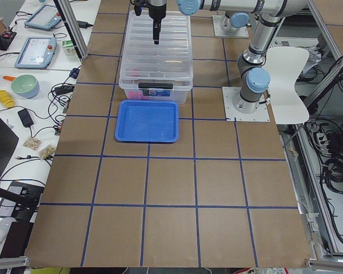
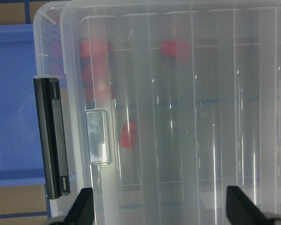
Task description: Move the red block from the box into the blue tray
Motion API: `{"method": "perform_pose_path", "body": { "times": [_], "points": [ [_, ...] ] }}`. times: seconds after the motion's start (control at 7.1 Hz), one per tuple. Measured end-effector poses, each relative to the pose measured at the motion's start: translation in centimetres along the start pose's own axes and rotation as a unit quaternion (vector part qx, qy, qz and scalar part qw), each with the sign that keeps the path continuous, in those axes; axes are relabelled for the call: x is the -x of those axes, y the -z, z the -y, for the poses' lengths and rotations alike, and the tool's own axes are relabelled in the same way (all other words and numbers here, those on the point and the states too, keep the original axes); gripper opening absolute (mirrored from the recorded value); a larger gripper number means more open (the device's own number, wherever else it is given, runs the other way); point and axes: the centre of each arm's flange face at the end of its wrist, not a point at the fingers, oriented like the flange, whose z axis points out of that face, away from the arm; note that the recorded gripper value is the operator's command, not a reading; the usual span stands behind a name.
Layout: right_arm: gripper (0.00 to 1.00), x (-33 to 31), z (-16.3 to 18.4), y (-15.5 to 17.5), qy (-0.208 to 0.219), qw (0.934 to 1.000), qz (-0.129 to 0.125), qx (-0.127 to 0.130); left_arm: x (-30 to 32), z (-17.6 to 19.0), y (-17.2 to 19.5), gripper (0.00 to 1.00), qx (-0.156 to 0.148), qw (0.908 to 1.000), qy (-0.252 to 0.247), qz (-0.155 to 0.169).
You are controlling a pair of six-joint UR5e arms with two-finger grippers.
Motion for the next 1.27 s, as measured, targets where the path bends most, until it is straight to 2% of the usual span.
{"method": "perform_pose_path", "body": {
  "times": [1.27],
  "points": [
    [1.0, 0.08, 0.39, -0.45, -0.004, 1.0, 0.001, 0.004, -0.01, -0.13, 0.01, 1.0, 0.0, 1.0, -0.001, 0.0]
  ]
}}
